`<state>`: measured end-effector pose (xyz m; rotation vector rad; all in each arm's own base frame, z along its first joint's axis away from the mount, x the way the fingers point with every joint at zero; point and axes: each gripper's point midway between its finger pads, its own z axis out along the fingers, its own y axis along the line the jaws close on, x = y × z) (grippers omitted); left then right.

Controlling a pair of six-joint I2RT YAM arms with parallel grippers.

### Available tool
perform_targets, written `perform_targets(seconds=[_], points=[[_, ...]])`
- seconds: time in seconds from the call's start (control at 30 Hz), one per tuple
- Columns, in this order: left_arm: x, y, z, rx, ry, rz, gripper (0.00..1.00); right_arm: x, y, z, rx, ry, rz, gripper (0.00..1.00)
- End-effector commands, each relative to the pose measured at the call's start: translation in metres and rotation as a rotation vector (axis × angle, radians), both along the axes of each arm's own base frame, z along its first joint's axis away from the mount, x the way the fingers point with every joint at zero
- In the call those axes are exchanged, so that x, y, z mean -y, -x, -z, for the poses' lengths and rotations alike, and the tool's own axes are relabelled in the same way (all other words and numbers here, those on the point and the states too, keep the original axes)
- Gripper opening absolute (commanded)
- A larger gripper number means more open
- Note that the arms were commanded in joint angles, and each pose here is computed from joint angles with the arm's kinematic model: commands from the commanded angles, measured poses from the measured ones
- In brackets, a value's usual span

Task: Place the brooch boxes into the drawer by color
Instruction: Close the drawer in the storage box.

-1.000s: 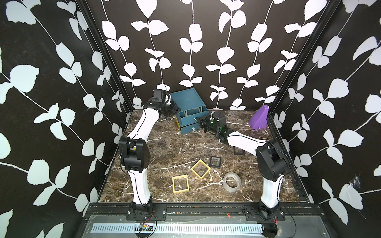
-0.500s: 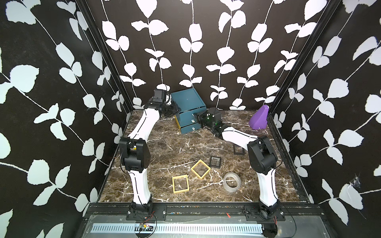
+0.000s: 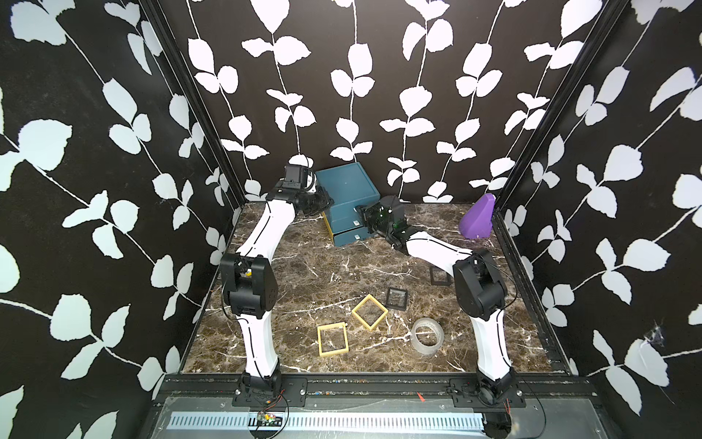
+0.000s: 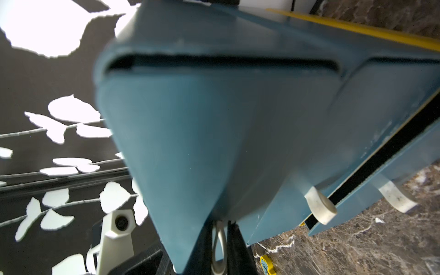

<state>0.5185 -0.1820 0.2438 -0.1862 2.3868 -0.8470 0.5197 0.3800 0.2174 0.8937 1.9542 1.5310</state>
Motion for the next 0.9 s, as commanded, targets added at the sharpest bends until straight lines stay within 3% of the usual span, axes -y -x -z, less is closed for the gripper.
perform_targets(seconds=[0.0,0.13,0.43,0.57,0.77,0.87], points=[[0.032,0.031,0.01,-0.074,0.027,0.124,0.22,0.004,0.011,-0.046,0.08,-0.097,0.026,0.41],[0.031,0.031,0.01,-0.074,0.02,0.124,0.21,0.021,0.025,-0.037,0.065,-0.083,0.04,0.55],[0.032,0.032,0.011,-0.079,0.019,0.132,0.21,0.012,0.025,0.023,-0.007,-0.07,0.003,0.55],[0.031,0.032,0.009,-0.078,0.012,0.132,0.21,0.016,0.027,0.02,0.006,-0.066,0.013,0.55],[0.03,0.032,0.004,-0.075,0.009,0.128,0.22,0.034,0.032,-0.016,0.1,-0.071,0.032,0.62],[0.029,0.032,0.001,-0.077,0.018,0.11,0.28,0.042,0.039,-0.016,0.097,-0.074,0.032,0.61]])
